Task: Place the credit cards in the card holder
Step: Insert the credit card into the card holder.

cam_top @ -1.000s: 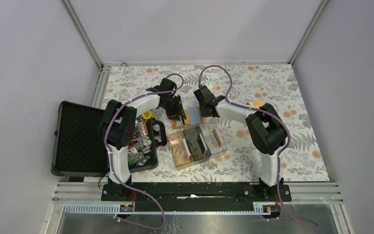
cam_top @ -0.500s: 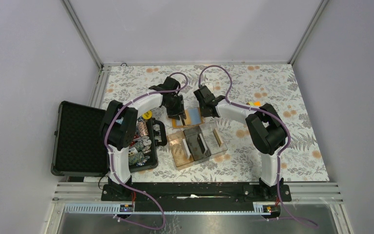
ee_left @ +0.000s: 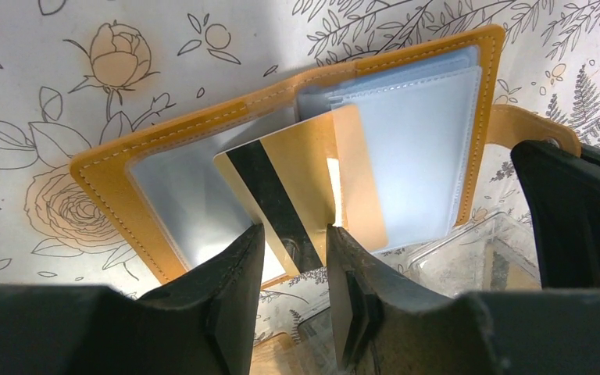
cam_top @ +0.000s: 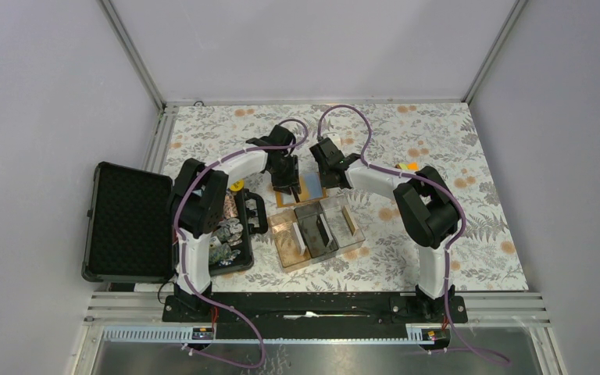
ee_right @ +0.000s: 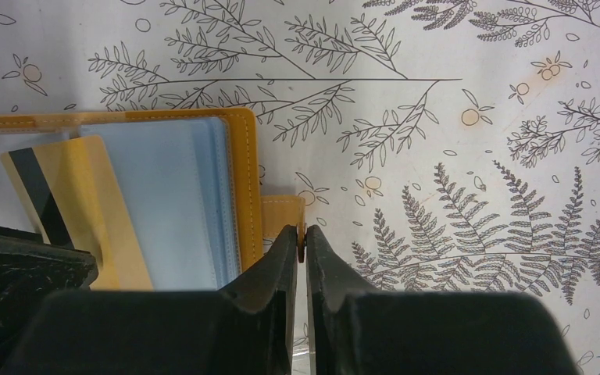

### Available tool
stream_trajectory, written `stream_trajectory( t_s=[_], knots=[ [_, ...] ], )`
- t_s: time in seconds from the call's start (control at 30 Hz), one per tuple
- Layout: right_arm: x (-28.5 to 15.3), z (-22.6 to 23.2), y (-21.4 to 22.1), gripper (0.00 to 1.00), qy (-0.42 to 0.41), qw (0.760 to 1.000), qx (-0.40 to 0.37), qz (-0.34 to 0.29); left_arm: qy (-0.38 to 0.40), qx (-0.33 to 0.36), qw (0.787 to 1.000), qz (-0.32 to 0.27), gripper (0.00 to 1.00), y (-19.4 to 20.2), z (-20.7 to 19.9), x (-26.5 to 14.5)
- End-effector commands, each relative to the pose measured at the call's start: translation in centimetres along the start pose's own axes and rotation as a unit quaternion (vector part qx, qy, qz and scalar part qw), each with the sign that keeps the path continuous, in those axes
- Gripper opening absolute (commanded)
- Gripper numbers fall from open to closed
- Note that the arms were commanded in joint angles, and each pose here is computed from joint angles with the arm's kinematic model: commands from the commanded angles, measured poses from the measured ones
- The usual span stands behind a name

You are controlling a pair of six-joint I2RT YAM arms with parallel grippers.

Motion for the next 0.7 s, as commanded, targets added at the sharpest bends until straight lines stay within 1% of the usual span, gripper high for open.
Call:
stream_trajectory(
  t_s=[0.0, 0.37, 0.5, 0.67],
  knots=[
    [-0.5, 1.0, -1.0, 0.00, -0.006, 1.000, 0.004, -0.015, 0.000, 0.022, 0.999, -0.029, 0.37, -1.6, -0.8, 0.0],
    [-0.4, 0.9, -0.8, 0.00, -0.004, 1.000, 0.001, -0.014, 0.037, 0.039, 0.997, -0.055, 0.35, -1.9, -2.2, 0.3],
    [-0.2, 0.9, -0.6, 0.00, -0.003, 1.000, 0.001, -0.011, 0.052, 0.035, 0.997, -0.054, 0.35, -1.8, -2.6, 0.4],
    [-0.3, 0.9, -0.6, 0.00, -0.002, 1.000, 0.001, -0.012, 0.096, 0.029, 0.993, -0.063, 0.34, -1.9, -4.0, -0.3]
  ],
)
Point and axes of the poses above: each gripper's point midway between its finger pads, its own x axis out along the fingers, its own z axis along the line the jaws close on, y = z × x, the point moved 3 cm from there along -x, back along the fingers, and after that the axes turned 6 degrees about x, right-handed, at the moved point
